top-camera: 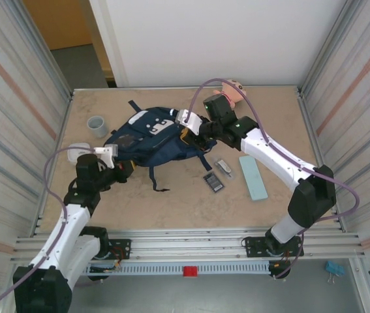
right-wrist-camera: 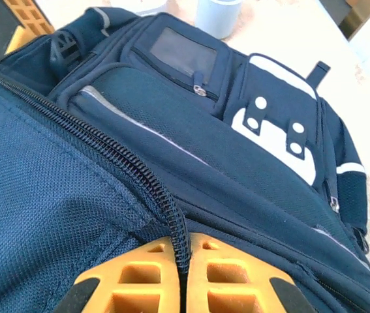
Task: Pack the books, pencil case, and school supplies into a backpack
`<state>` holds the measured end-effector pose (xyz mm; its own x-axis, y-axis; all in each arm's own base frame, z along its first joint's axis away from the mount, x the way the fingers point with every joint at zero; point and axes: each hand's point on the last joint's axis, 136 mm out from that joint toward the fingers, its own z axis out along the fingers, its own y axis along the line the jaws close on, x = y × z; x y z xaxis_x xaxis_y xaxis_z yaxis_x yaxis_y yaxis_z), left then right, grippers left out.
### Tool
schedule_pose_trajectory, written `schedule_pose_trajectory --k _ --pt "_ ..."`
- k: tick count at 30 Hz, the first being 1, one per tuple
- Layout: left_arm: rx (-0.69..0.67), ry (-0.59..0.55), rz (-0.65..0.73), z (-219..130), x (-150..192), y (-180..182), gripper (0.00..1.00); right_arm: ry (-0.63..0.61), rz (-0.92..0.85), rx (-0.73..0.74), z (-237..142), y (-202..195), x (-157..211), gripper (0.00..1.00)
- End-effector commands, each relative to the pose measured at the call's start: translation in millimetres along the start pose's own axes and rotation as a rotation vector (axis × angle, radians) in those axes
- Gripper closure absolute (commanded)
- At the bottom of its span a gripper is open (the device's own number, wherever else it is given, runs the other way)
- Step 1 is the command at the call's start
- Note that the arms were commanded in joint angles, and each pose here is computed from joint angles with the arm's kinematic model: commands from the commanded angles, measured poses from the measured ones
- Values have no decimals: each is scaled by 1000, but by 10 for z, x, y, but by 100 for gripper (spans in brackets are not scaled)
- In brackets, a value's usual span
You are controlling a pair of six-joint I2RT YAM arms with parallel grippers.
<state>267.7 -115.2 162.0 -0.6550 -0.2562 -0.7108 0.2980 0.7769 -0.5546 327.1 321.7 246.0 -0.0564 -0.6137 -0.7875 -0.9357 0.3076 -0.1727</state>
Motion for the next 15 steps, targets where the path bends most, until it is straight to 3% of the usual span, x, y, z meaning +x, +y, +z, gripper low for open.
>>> schedule_pose_trajectory --k 1,5,10,15 --pt "92 52 2 -60 -100 -330 100 -105 33 110 -158 -213 -249 100" --pt "-146 149 -47 -61 127 133 100 -130 58 113 -301 -307 -189 100" --pt "-80 167 -35 74 264 143 99 -198 48 65 -457 -255 -322 100" --pt "7 56 0 153 117 47 82 -253 2 19 -531 -100 -477 100"
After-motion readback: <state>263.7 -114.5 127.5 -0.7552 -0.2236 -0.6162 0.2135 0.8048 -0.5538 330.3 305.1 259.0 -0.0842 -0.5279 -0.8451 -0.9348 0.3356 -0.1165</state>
